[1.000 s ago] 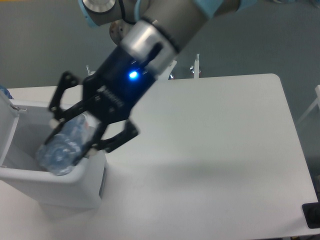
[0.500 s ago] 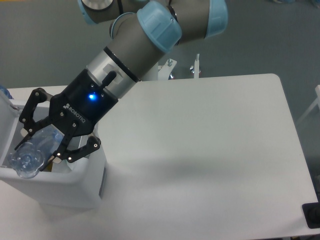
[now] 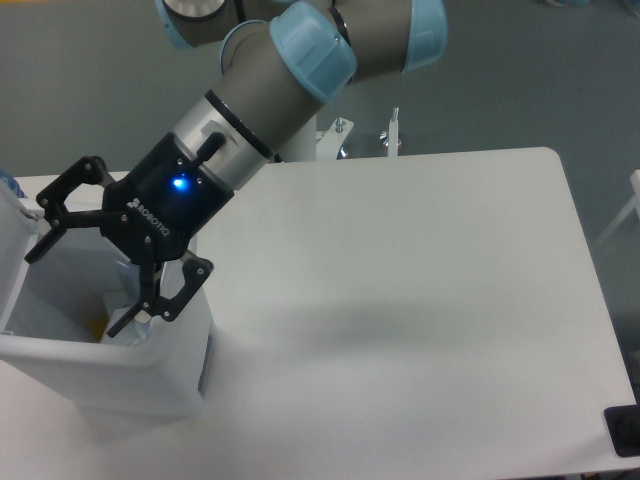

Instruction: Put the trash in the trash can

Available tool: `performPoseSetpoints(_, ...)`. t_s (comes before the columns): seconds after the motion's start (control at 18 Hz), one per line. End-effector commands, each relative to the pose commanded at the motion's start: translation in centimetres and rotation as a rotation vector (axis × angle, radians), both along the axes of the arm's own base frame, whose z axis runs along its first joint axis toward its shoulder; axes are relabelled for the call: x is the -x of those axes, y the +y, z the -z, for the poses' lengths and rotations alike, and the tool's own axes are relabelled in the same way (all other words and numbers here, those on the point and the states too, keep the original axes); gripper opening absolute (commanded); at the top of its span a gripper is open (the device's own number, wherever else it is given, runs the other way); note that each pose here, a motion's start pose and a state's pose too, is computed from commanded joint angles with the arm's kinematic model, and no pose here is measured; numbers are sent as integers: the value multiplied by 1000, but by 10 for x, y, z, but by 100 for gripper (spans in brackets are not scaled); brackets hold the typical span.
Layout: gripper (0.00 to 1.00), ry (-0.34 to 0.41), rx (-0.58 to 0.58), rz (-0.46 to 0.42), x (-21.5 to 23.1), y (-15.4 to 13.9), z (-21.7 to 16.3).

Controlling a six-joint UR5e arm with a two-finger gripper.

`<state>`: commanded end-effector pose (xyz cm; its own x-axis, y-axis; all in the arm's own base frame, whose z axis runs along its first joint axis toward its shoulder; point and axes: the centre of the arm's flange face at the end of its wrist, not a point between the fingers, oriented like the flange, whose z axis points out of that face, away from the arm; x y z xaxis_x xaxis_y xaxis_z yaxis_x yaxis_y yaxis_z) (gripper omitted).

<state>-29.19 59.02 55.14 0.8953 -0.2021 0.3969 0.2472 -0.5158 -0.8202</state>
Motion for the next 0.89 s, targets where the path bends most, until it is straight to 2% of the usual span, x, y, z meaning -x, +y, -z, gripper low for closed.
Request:
performPoseSetpoints(0.11, 100, 64, -8, -44, 34, -17, 1)
performPoseSetpoints(0.22, 100, 190, 16, -76, 60, -27, 9)
performPoseSetpoints(0.39, 100, 400, 224, -195, 98, -36, 46)
performPoseSetpoints(0.5, 100, 510, 377, -263, 116, -45, 65)
performPoseSetpoints(0.56, 100, 534, 444, -285, 128, -49, 83)
performPoseSetpoints(0.67, 100, 550, 545, -325, 171, -77, 117)
performPoseSetpoints(0.89, 100, 616, 669, -282, 210, -110, 145)
